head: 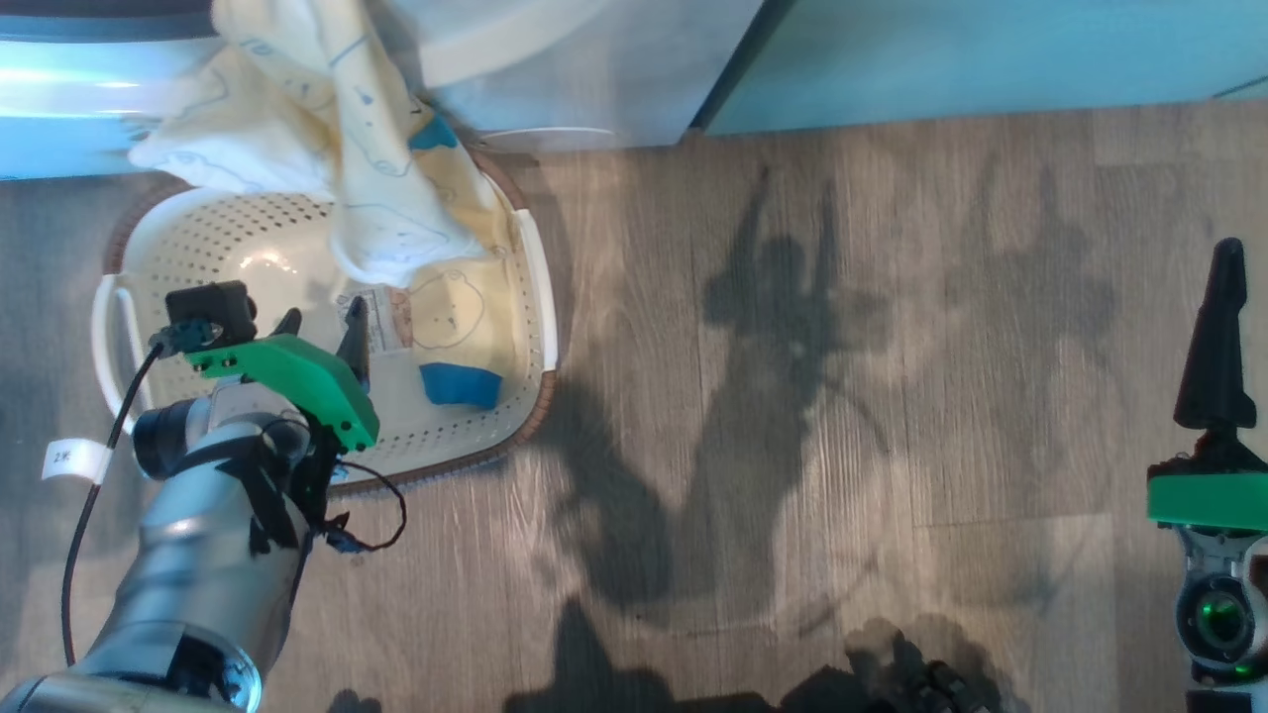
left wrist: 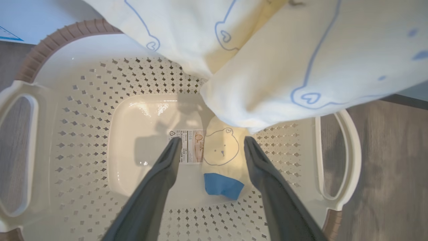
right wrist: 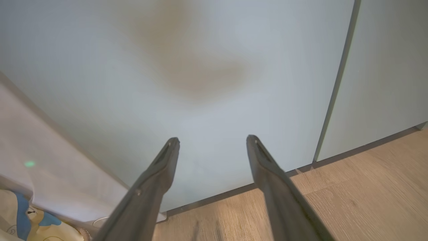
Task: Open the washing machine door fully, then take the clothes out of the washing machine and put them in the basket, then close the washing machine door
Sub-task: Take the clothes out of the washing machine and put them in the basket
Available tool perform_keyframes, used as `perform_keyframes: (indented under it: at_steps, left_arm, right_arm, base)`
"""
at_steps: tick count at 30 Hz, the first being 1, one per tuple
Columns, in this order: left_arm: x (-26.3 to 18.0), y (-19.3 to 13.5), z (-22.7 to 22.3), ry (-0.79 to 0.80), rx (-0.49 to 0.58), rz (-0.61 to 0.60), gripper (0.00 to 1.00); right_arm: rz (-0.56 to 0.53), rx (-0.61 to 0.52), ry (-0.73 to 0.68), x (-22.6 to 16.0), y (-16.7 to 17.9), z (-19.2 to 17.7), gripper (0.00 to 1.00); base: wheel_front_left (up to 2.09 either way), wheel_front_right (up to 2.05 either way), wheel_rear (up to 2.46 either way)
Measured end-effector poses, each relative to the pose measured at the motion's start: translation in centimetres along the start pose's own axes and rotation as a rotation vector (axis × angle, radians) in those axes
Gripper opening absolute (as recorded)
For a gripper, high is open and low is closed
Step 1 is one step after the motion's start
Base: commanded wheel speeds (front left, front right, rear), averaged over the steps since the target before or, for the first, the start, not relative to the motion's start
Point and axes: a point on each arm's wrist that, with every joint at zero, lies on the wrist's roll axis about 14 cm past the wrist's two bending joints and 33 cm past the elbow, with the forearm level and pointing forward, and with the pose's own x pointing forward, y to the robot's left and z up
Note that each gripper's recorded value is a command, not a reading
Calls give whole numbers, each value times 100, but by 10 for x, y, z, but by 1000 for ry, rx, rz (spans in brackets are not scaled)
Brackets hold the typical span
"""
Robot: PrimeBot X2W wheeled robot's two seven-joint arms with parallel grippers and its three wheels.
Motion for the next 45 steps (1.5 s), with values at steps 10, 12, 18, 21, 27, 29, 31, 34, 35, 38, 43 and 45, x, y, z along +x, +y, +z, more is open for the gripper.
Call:
perform_keyframes:
  at_steps: [10, 12, 18, 21, 27, 29, 31, 34, 35, 38, 43, 45]
  left_arm:
    - [-26, -1, 47, -178, 23, -19, 100]
    - [-38, 2, 55, -217, 34, -3, 100]
    - [-84, 5, 97, -409, 59, 23, 100]
    - [-108, 2, 119, -507, 75, 23, 100]
    - [-153, -9, 143, -646, 142, 11, 100]
    - [-165, -12, 148, -676, 163, 7, 100]
    - [-176, -15, 152, -705, 180, 2, 100]
    - [-189, -20, 154, -733, 203, -5, 100]
    - [-193, -21, 152, -737, 209, -7, 100]
    - [-202, -24, 145, -736, 213, -12, 100]
    - [-213, -35, 140, -749, 213, -34, 100]
    - [-216, -36, 141, -756, 214, -38, 100]
  right_arm:
    - [39, -23, -38, 1, 13, 14, 100]
    - [53, -32, -50, 1, 17, 19, 100]
    - [85, -59, -79, -7, 28, 32, 100]
    - [102, -71, -82, -15, 33, 35, 100]
    - [139, -85, -89, -30, 44, 42, 100]
    - [162, -91, -75, -36, 51, 38, 100]
    - [185, -96, -70, -42, 58, 37, 100]
    - [204, -96, -73, -48, 63, 39, 100]
    - [208, -96, -75, -50, 64, 40, 100]
    - [215, -94, -69, -57, 66, 39, 100]
    - [234, -88, -63, -66, 72, 38, 100]
    - [245, -84, -56, -69, 75, 36, 100]
  base:
    - [0, 0, 0]
    - [0, 0, 0]
    - [0, 0, 0]
    - [0, 0, 0]
    - [0, 0, 0]
    - [0, 0, 0]
    - [0, 0, 0]
    - [0, 0, 0]
    - [0, 0, 0]
    - [0, 0, 0]
    - [0, 0, 0]
    - [0, 0, 0]
